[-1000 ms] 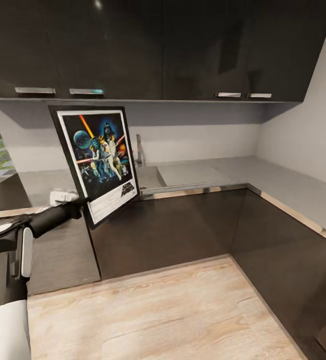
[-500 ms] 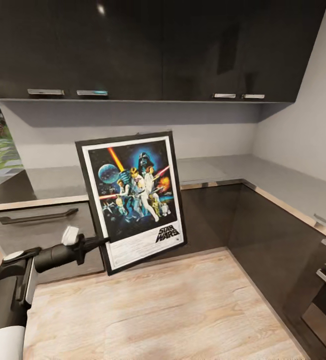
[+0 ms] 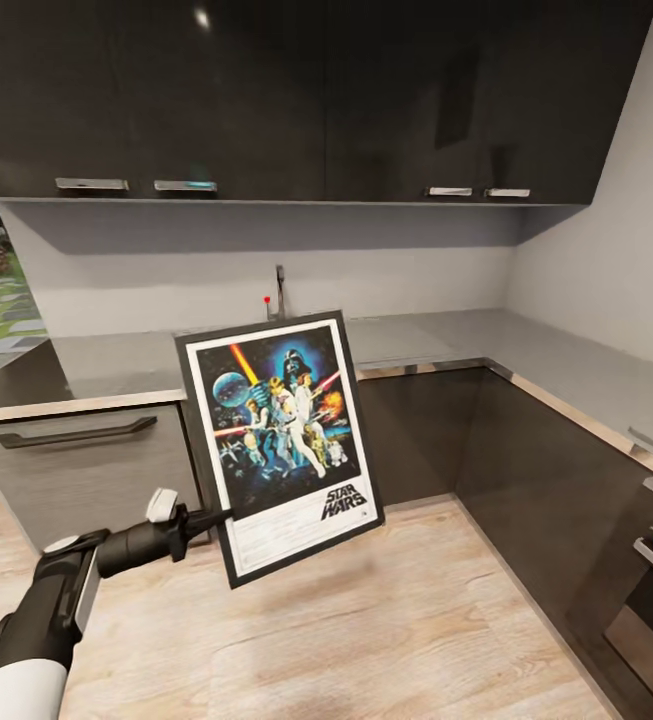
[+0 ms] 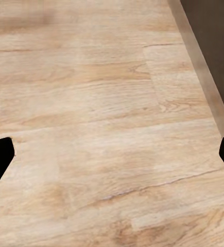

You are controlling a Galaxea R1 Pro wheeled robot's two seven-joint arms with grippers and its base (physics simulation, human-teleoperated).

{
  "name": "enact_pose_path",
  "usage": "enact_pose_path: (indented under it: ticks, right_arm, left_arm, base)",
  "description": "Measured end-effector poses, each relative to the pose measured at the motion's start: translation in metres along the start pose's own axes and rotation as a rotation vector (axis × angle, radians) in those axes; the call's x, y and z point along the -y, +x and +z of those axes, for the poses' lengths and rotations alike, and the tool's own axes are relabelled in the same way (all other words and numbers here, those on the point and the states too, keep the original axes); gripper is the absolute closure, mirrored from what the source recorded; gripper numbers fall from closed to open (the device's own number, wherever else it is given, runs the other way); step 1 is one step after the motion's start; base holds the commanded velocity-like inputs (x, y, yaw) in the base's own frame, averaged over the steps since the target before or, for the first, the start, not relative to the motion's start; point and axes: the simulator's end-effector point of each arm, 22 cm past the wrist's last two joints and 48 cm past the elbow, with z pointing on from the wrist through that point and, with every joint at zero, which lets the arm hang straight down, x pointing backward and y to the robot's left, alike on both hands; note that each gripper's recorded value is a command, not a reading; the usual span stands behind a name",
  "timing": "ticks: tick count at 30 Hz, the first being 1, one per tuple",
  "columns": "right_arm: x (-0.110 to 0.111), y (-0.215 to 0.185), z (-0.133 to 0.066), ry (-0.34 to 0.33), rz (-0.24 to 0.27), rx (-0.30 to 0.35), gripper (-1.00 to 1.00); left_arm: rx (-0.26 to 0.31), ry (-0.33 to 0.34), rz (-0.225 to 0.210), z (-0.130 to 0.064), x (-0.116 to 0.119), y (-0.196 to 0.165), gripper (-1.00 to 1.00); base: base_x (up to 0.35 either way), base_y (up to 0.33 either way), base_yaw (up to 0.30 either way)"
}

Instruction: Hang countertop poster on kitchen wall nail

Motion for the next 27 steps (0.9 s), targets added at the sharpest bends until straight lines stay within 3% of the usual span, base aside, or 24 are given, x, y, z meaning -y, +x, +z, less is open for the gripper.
enact_pose_path:
  ticks: [3,5,9,16,21,25,27]
  right_arm:
    - [-0.011,-0.012,0.002,-0.054,-0.001,0.026,-1.0]
    - [-0.025,-0.032,0.004,-0.126,-0.008,0.07,-1.0]
    - [-0.034,-0.07,0.006,-0.201,-0.024,0.147,-1.0]
    - [-0.032,-0.151,0.004,-0.226,-0.051,0.297,-1.0]
    - [-0.033,-0.194,0.0,-0.3,-0.069,0.294,-1.0]
    - [-0.041,-0.254,-0.017,-0.514,-0.079,0.285,-1.0]
    - [-0.056,-0.295,-0.032,-0.665,-0.09,0.298,-1.0]
  left_arm:
    - [-0.008,0.005,-0.019,0.002,-0.001,0.006,1.0]
    - [-0.014,0.008,-0.029,0.003,-0.001,0.01,1.0]
    - [-0.019,0.01,-0.037,0.004,-0.001,0.013,1.0]
    - [-0.029,0.015,-0.038,0.005,0.0,0.016,1.0]
    - [-0.036,0.016,-0.037,0.005,0.0,0.017,1.0]
    - [-0.049,0.024,-0.035,0.008,0.002,0.02,1.0]
    - [-0.083,0.048,-0.033,0.016,0.008,0.027,1.0]
  base:
    - [0.0,0.0,0.0]
    - [0.0,0.0,0.0]
    - [0.0,0.0,0.0]
    - [0.0,0.0,0.0]
    - [0.0,0.0,0.0]
    - [0.0,0.0,0.0]
    - [0.0,0.0,0.0]
